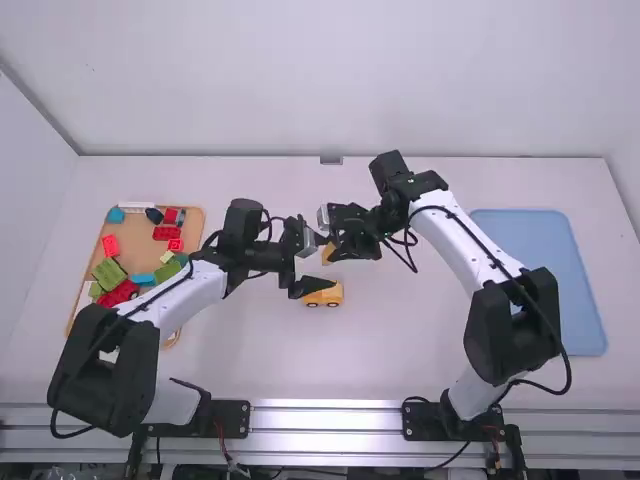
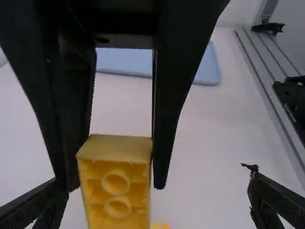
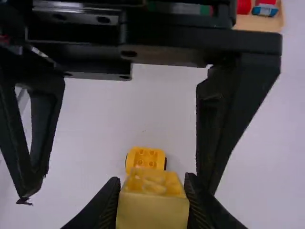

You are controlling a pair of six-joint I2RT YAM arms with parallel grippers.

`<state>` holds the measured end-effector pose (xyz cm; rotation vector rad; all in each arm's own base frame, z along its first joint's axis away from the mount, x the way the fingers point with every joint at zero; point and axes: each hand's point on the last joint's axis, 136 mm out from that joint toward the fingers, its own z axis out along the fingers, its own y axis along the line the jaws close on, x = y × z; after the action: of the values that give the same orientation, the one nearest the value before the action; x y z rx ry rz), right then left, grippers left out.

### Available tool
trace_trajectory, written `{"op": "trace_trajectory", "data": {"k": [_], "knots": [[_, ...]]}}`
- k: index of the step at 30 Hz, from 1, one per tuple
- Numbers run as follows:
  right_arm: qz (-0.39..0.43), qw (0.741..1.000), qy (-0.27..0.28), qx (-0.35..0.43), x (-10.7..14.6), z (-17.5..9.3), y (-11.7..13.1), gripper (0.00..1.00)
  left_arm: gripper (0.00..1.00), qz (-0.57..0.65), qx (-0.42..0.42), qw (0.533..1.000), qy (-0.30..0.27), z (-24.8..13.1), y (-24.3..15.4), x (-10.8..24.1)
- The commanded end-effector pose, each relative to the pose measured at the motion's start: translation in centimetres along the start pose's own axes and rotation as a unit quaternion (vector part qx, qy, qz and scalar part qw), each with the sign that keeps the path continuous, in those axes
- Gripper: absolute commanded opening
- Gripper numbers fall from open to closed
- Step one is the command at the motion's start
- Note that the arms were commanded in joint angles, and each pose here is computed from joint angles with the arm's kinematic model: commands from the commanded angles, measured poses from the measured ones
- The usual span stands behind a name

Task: Assemble lego blocks to make yellow taxi

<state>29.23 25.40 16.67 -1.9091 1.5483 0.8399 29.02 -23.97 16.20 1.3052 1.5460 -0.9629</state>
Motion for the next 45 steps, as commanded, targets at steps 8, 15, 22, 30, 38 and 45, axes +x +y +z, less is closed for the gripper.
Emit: {"op": "trace_trajectory", "data": {"k": [8, 15, 22, 30, 38, 45], "knots": [[-0.034, 0.999, -0.019, 0.010, -1.5, -1.0, -0.2, 0.09, 0.63, 0.003, -0.027, 0.999, 0.022, 0.0, 1.0, 0.8], [-0.032, 0.999, -0.033, 0.006, -2.0, -1.0, -0.1, 0.09, 0.50, 0.021, -0.030, 0.999, 0.027, 0.2, 1.0, 0.9], [-0.019, 0.999, -0.043, 0.002, -2.3, -1.0, 0.1, 0.09, 0.28, 0.026, -0.031, 0.999, 0.022, 0.0, 1.2, 0.6], [-0.026, 0.998, -0.057, 0.004, -2.9, -1.1, -0.1, 0.49, 0.18, 0.029, -0.035, 0.999, 0.020, 0.0, 1.4, 0.5], [-0.023, 0.979, -0.200, 0.020, -5.4, -5.2, -1.2, 0.73, 0.18, 0.055, -0.077, 0.994, -0.046, -0.5, 3.7, -3.6], [-0.014, 0.949, -0.314, 0.029, -6.7, -9.6, -1.6, 0.65, 0.18, 0.085, -0.067, 0.989, -0.105, -0.9, 3.4, -7.0]]}}
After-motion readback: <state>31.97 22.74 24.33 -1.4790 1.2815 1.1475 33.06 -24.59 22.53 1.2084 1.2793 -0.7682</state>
